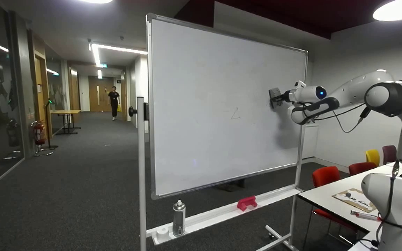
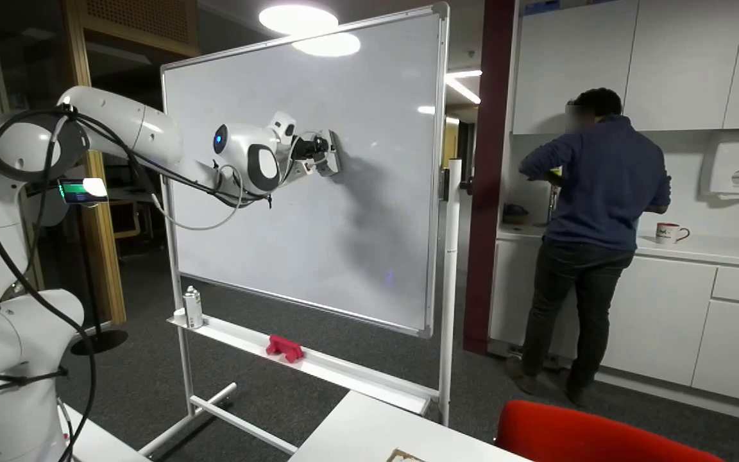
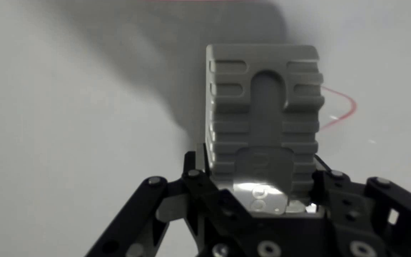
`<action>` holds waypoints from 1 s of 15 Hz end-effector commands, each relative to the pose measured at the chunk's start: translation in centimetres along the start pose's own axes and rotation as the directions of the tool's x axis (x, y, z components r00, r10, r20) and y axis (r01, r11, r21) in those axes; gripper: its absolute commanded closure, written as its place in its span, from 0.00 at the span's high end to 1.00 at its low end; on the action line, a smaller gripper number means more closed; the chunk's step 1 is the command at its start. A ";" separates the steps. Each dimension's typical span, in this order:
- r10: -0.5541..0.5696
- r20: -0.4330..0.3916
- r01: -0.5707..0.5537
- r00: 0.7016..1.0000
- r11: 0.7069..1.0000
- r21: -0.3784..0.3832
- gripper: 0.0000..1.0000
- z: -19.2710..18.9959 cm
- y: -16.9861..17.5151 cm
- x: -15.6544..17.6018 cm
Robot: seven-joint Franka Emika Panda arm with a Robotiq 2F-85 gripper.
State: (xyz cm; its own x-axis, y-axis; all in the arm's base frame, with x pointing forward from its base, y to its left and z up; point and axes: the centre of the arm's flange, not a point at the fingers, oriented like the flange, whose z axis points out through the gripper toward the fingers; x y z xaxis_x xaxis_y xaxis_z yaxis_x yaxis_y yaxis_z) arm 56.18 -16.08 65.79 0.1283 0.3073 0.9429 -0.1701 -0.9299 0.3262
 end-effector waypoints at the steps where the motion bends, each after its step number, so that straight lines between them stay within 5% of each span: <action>1: 0.131 -0.062 -0.134 0.989 0.989 -0.057 0.35 -2.8 5.3 -4.4; 5: 0.183 -0.098 -0.187 0.978 0.982 -0.039 0.35 -2.1 6.5 -4.1; 13: 0.052 -0.082 -0.034 0.995 0.976 0.216 0.35 -1.8 -3.4 -3.0; 14: 0.084 -0.067 -0.075 0.994 0.988 0.135 0.60 0.7 0.9 -0.2; 15: 0.077 -0.066 -0.066 0.995 0.986 0.156 0.60 0.5 0.1 -0.4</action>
State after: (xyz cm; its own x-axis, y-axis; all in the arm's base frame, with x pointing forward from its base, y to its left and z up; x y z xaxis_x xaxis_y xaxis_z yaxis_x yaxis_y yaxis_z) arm 56.65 -16.34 65.42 0.0498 0.2480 0.9675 -0.0232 -0.9681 0.2493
